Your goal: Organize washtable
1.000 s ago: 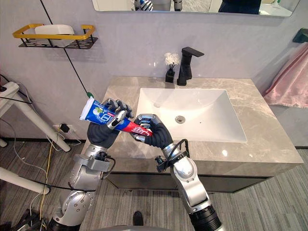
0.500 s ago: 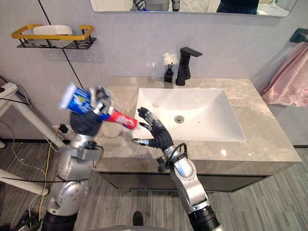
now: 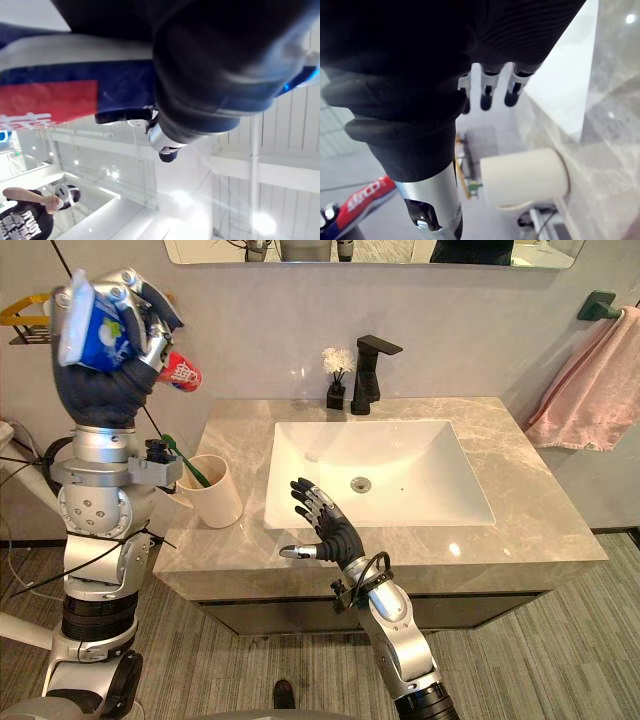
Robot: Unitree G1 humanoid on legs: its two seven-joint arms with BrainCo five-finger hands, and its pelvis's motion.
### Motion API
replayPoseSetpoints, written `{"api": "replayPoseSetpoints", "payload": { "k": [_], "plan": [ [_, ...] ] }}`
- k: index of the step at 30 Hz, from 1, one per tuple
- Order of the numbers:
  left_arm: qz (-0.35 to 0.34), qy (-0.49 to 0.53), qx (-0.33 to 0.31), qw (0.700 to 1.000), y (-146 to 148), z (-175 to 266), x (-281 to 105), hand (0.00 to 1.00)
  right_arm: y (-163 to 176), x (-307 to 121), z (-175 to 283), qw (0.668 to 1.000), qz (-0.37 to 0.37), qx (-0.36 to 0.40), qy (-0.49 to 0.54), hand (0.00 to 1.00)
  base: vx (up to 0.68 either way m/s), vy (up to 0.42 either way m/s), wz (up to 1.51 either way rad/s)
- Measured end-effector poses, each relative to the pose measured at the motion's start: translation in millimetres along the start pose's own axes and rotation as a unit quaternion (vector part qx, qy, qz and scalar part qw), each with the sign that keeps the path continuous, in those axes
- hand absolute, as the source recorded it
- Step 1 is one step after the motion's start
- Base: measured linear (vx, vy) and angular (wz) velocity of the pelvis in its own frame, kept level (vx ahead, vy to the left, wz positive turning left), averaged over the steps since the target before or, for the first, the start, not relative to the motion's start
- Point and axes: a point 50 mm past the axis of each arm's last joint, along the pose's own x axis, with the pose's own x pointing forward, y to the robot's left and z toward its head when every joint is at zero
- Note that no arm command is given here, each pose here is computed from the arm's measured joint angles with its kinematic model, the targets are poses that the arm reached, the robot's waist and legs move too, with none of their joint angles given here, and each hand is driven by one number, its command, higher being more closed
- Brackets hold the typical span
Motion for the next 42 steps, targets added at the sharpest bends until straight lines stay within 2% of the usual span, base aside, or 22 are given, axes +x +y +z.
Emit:
{"api": "replayPoseSetpoints", "payload": {
  "k": [9, 19, 29, 42],
  "plan": [
    [-0.002, 0.036, 0.017, 0.999, 1, -15, -6, 1.00, -17, -10, 1, 0.999, -0.042, 0.002, 0.000, 0.00, 0.00, 0.000, 0.00],
    [0.021, 0.151, 0.009, 0.988, 22, -40, -54, 1.00, -42, -19, 9, 0.994, -0.106, -0.016, -0.012, 0.00, 0.00, 0.000, 0.00],
    [0.012, 0.189, -0.004, 0.982, 20, -42, -75, 1.00, -51, -23, 13, 0.992, -0.125, -0.023, -0.016, 0.00, 0.00, 0.000, 0.00],
    [0.009, 0.206, -0.034, 0.978, 15, -45, -82, 1.00, -49, -21, 13, 0.992, -0.125, -0.016, -0.016, 0.00, 0.00, 0.000, -0.02]
  ]
}}
